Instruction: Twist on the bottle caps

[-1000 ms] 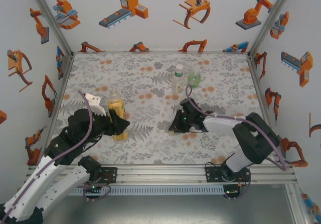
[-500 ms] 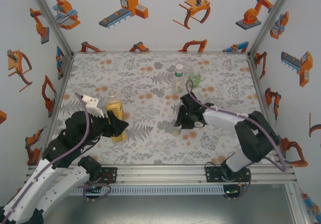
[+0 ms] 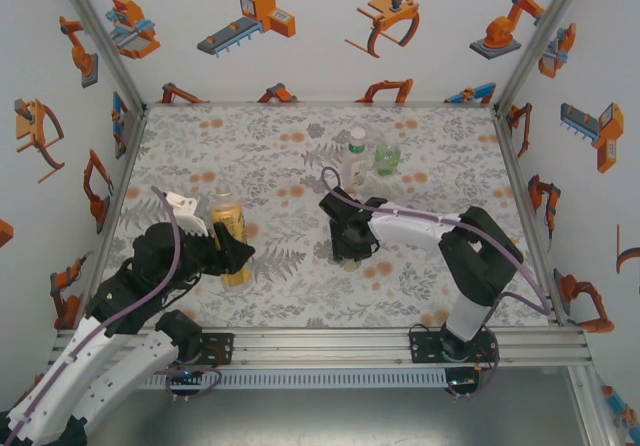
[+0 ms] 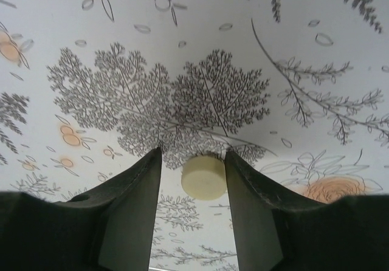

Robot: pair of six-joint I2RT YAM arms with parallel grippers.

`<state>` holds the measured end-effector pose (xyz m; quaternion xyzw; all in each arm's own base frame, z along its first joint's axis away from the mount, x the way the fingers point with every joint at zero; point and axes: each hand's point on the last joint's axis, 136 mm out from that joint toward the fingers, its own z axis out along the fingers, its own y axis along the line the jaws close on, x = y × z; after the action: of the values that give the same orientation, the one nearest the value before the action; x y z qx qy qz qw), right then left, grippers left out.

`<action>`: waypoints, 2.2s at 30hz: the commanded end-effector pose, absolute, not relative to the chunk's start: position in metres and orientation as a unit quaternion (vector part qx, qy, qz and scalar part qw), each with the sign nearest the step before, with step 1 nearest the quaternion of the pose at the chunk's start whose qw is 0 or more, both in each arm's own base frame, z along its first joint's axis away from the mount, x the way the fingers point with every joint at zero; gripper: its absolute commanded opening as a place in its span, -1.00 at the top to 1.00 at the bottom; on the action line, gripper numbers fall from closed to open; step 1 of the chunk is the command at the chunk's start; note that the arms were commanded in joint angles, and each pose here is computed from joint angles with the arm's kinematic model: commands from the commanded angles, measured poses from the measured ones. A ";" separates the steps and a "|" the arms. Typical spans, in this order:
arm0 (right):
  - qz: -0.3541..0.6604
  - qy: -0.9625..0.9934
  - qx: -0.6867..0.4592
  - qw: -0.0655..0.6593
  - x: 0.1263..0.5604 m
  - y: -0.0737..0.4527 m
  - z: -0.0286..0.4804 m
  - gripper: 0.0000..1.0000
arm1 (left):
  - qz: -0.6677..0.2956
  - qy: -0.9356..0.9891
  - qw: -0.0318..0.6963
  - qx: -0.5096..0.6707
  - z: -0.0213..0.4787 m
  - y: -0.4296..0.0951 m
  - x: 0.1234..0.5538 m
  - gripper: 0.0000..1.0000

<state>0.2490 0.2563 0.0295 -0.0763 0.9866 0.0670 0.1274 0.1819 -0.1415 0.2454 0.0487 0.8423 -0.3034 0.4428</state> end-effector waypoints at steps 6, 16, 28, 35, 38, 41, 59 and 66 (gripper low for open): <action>0.041 0.988 -0.082 0.122 0.233 0.247 0.031 0.14 | -0.314 0.843 0.434 0.044 0.245 -0.150 0.188 0.54; 0.045 0.987 -0.085 0.129 0.230 0.252 0.039 0.19 | -0.315 0.844 0.431 0.047 0.245 -0.153 0.190 0.54; 0.043 0.988 -0.088 0.118 0.228 0.254 0.029 0.21 | -0.316 0.844 0.431 0.045 0.244 -0.153 0.190 0.54; 0.043 0.989 -0.088 0.114 0.227 0.254 0.025 0.20 | -0.316 0.844 0.430 0.045 0.243 -0.152 0.189 0.54; 0.042 0.989 -0.088 0.111 0.226 0.254 0.022 0.20 | -0.316 0.845 0.429 0.045 0.243 -0.153 0.189 0.54; 0.041 0.990 -0.087 0.107 0.226 0.254 0.020 0.20 | -0.316 0.846 0.428 0.043 0.242 -0.152 0.189 0.54; 0.067 0.981 -0.082 0.160 0.234 0.254 0.067 0.51 | -0.317 0.843 0.426 0.084 0.245 -0.160 0.186 0.61; 0.166 0.948 -0.136 0.233 0.234 0.272 0.126 0.57 | -0.353 0.816 0.412 0.199 0.256 -0.189 0.170 0.61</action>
<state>0.2363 0.2634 0.1015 -0.0993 0.9671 0.1262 0.1975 0.1794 -0.1718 0.2313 0.1275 0.8508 -0.3201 0.3968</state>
